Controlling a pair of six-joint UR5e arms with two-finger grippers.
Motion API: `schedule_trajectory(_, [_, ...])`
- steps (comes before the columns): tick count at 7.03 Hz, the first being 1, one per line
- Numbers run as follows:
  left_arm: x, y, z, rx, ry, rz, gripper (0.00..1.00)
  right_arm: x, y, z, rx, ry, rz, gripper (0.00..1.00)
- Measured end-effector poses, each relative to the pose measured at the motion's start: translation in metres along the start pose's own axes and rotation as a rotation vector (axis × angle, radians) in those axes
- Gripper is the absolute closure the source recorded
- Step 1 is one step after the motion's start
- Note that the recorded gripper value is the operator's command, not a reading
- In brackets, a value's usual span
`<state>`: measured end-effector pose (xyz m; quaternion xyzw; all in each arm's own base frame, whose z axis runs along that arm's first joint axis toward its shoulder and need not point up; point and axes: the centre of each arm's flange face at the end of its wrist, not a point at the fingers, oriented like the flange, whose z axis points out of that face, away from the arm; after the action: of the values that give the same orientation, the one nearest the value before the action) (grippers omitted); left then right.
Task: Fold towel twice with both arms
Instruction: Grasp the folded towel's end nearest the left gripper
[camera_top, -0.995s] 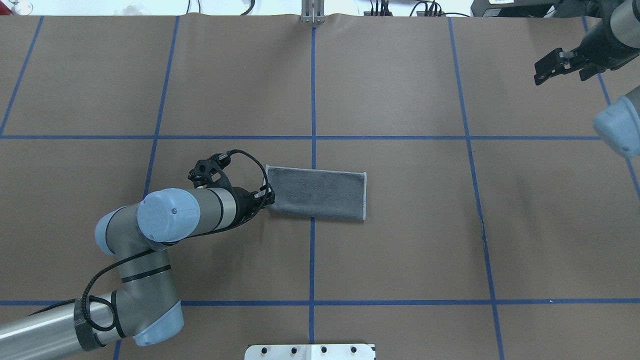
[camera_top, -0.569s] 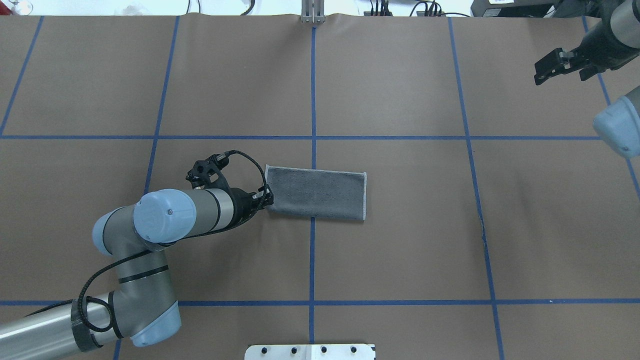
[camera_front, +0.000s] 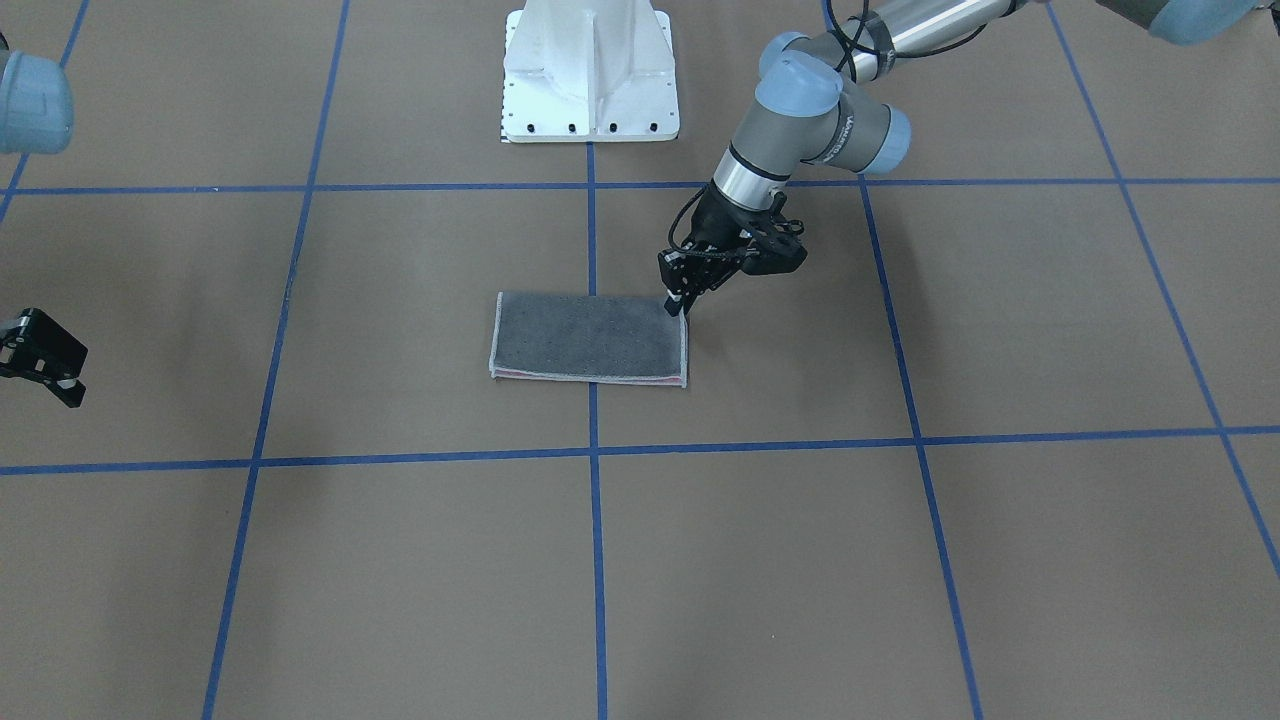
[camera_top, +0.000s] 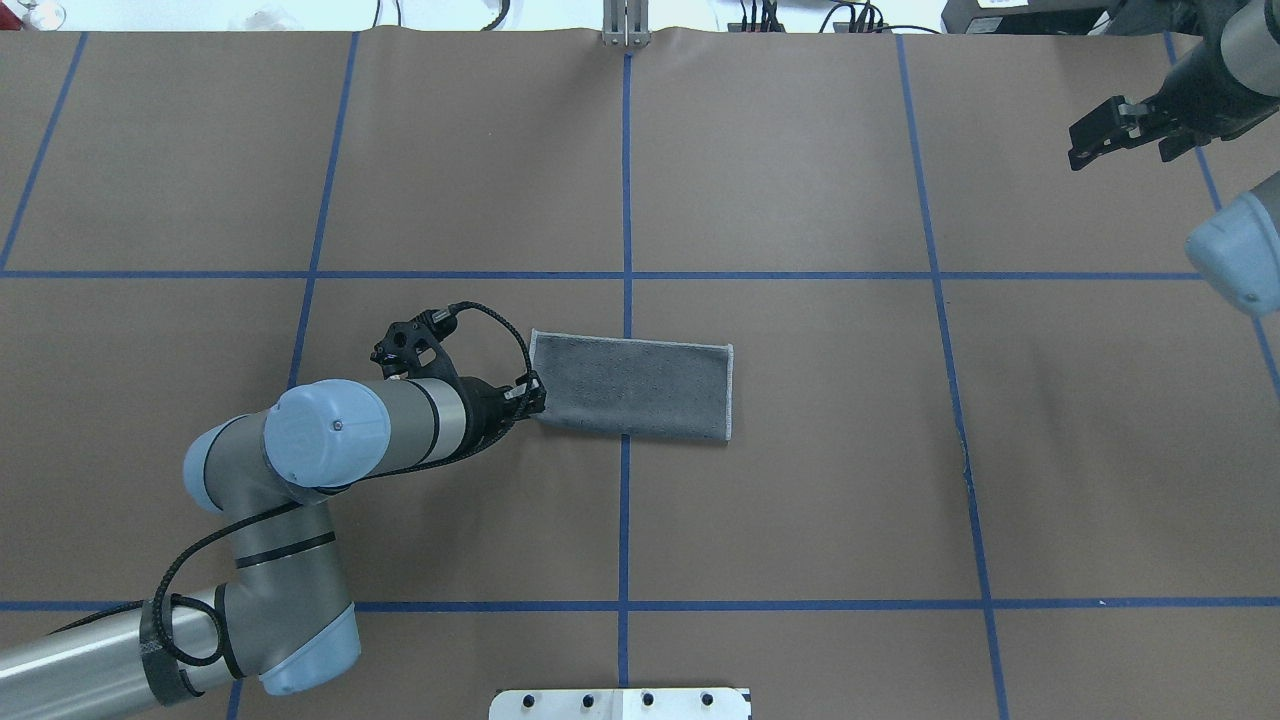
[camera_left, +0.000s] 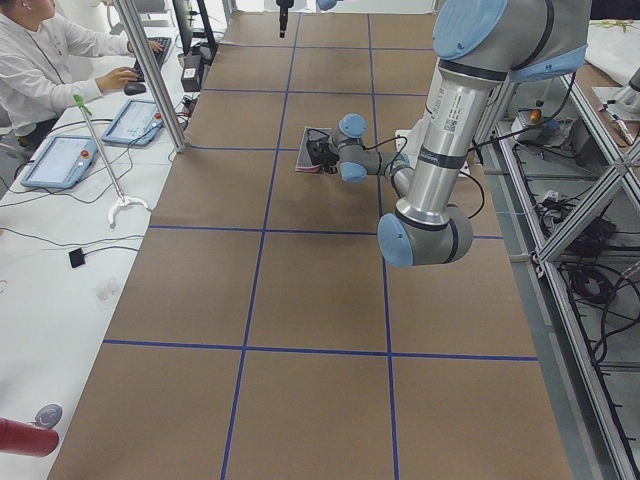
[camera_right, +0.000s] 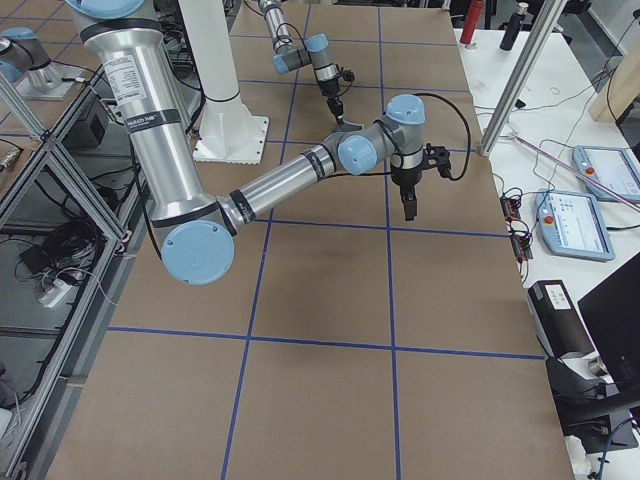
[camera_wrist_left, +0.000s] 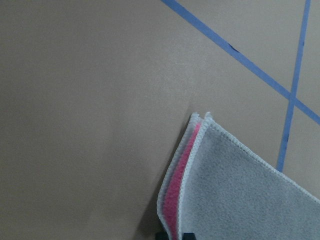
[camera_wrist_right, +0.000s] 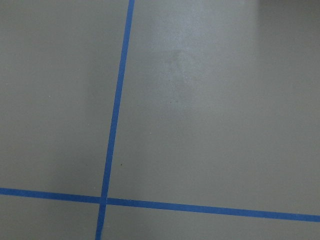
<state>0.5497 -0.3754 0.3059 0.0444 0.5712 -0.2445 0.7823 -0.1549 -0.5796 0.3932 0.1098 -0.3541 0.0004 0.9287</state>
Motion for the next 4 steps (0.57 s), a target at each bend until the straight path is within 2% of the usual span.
schedule_trajectory(2, [-0.0011, -0.0001, -0.0003, -0.001, -0.001, 0.0, 0.77, 0.0001, 0.0, 0.0, 0.0, 0.001, 0.0, 0.0])
schedule_trajectory(3, [-0.0024, -0.0004, -0.0007, -0.001, -0.002, 0.0, 0.93, 0.0001, -0.0001, 0.0, 0.001, 0.001, 0.0, 0.0])
schedule_trajectory(4, [-0.0037, -0.0007, -0.0013, 0.0, -0.003, 0.0, 1.0, 0.0002, -0.0001, 0.0001, 0.001, 0.001, 0.0, 0.0])
